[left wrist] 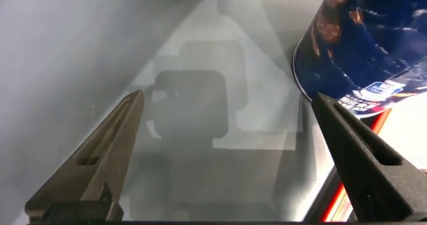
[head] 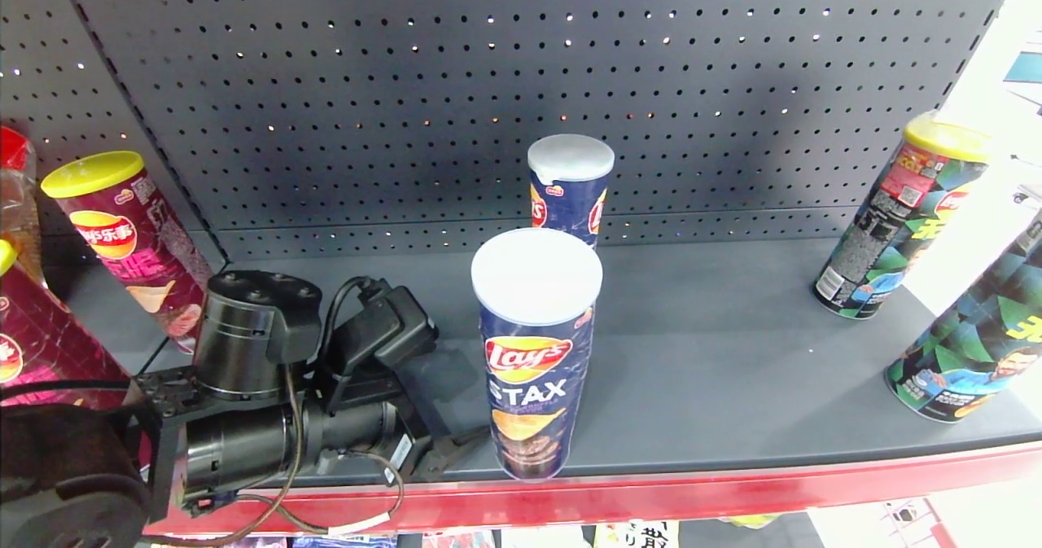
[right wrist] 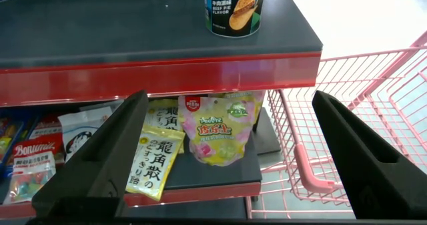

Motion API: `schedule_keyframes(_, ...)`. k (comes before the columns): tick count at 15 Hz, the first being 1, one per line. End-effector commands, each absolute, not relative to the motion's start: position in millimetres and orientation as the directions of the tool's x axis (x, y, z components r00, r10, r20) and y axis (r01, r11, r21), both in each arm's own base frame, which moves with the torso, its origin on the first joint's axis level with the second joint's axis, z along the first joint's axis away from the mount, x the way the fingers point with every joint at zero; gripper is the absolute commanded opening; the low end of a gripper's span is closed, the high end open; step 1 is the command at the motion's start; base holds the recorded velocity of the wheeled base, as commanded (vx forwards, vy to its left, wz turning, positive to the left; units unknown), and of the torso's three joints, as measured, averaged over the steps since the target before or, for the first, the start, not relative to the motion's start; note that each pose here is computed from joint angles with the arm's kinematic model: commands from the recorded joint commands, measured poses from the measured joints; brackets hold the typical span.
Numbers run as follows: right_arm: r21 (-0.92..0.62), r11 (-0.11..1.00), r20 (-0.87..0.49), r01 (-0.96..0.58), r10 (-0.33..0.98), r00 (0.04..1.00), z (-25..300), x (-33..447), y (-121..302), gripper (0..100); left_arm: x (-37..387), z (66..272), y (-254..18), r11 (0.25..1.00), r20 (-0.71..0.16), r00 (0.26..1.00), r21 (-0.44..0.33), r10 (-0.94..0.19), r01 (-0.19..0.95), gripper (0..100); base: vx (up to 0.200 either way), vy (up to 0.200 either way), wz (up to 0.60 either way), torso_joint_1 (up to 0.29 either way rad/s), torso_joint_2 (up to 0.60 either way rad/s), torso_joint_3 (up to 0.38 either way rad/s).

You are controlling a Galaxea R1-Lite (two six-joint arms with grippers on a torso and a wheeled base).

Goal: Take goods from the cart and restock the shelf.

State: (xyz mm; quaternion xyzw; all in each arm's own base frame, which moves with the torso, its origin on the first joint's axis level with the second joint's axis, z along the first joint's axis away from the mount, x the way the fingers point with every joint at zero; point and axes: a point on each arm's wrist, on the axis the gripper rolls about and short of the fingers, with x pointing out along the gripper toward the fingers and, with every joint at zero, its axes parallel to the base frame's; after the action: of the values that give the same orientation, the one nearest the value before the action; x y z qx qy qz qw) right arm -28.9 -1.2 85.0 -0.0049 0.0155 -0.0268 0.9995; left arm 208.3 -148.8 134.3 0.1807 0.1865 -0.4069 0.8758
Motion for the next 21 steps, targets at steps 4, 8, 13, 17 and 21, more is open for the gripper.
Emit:
schedule_keyframes(4, -0.011, 0.998, -0.032, 0.055, -0.055, 0.998, 85.0, -28.8, -1.2, 100, 204.1, 132.5, -141.0, 0.617, -0.481, 0.608, 0.163, -0.632, 0.77, 100, 0.0, 0.0, 0.0, 0.0, 0.0, 0.0)
schedule_keyframes(8, -0.014, 0.998, -0.032, 0.055, -0.055, 0.998, 85.0, -28.8, -1.2, 100, 197.6, 135.9, -135.8, 0.62, -0.469, 0.614, 0.165, -0.635, 0.767, 100, 0.0, 0.0, 0.0, 0.0, 0.0, 0.0)
schedule_keyframes(13, -0.017, 0.998, -0.034, 0.059, -0.06, 0.998, 85.1, -28.7, -1.3, 100, 190.9, 137.2, -130.2, 0.623, -0.464, 0.618, 0.166, -0.634, 0.764, 100, 0.0, 0.0, 0.0, 0.0, 0.0, 0.0)
schedule_keyframes(17, -0.016, 0.997, -0.032, 0.076, -0.077, 0.997, 85.0, -28.8, -1.7, 100, 189.7, 138.3, -130.8, 0.617, -0.46, 0.615, 0.168, -0.641, 0.769, 100, 0.0, 0.0, 0.0, 0.0, 0.0, 0.0)
schedule_keyframes(21, -0.018, 0.997, -0.032, 0.076, -0.077, 0.997, 85.0, -28.8, -1.7, 100, 189.4, 139.1, -136.0, 0.597, -0.456, 0.597, 0.164, -0.66, 0.786, 100, 0.0, 0.0, 0.0, 0.0, 0.0, 0.0)
